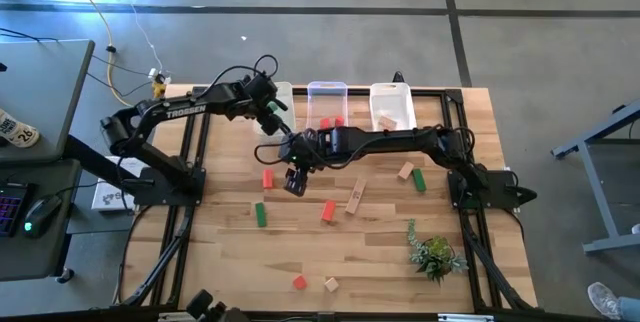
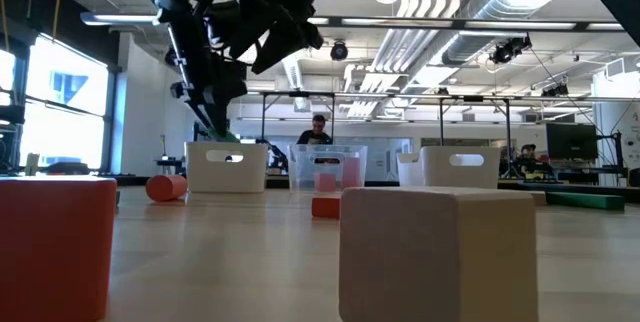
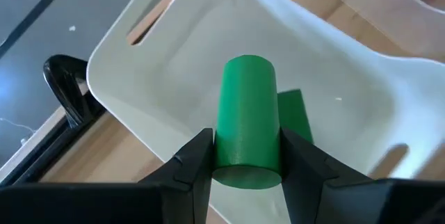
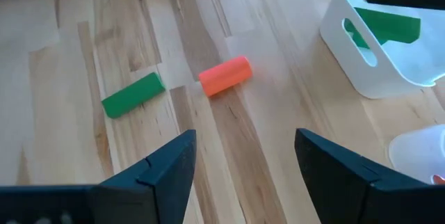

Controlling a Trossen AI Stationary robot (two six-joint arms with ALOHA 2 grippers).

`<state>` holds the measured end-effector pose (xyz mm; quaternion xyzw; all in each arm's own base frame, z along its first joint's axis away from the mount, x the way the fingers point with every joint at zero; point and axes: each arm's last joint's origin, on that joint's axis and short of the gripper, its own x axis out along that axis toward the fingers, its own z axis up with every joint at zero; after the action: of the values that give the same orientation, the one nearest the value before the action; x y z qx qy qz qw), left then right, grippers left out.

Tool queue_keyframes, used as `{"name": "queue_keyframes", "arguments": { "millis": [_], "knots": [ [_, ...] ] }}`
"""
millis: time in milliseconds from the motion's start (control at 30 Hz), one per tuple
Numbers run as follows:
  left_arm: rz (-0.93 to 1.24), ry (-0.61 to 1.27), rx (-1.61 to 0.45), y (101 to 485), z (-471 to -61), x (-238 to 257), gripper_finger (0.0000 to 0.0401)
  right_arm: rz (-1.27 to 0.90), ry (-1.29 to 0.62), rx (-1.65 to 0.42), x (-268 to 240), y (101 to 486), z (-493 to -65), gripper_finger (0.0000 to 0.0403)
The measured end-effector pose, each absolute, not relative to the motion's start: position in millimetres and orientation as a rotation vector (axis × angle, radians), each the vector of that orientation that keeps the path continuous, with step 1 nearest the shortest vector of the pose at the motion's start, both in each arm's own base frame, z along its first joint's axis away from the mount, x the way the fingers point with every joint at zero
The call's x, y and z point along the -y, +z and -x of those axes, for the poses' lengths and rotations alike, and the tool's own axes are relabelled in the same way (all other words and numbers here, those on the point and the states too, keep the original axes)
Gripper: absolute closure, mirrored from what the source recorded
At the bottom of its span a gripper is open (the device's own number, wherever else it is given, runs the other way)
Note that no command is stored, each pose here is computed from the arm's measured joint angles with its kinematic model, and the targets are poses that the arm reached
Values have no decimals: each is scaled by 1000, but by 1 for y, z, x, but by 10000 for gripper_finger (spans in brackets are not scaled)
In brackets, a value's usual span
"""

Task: Sort & place blocks by color
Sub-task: Put the green block into the left white bin, then put the brown block into the right white bin

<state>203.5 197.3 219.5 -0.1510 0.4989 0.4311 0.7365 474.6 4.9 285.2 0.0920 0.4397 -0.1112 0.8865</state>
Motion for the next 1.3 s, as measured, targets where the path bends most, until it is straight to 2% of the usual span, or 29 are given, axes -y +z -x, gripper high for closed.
{"name": "queue_keyframes", "arguments": {
  "millis": [333,867,1300],
  "knots": [
    [346,964,-1106,208,-205,-208,275,-185,-214,-915,-19,285,-474,171],
    [338,976,-1084,210,-206,-209,174,-214,-192,-913,-50,285,-472,171],
    [326,950,-1096,232,-209,-211,167,-228,-194,-908,-72,285,-469,171]
  ]
}}
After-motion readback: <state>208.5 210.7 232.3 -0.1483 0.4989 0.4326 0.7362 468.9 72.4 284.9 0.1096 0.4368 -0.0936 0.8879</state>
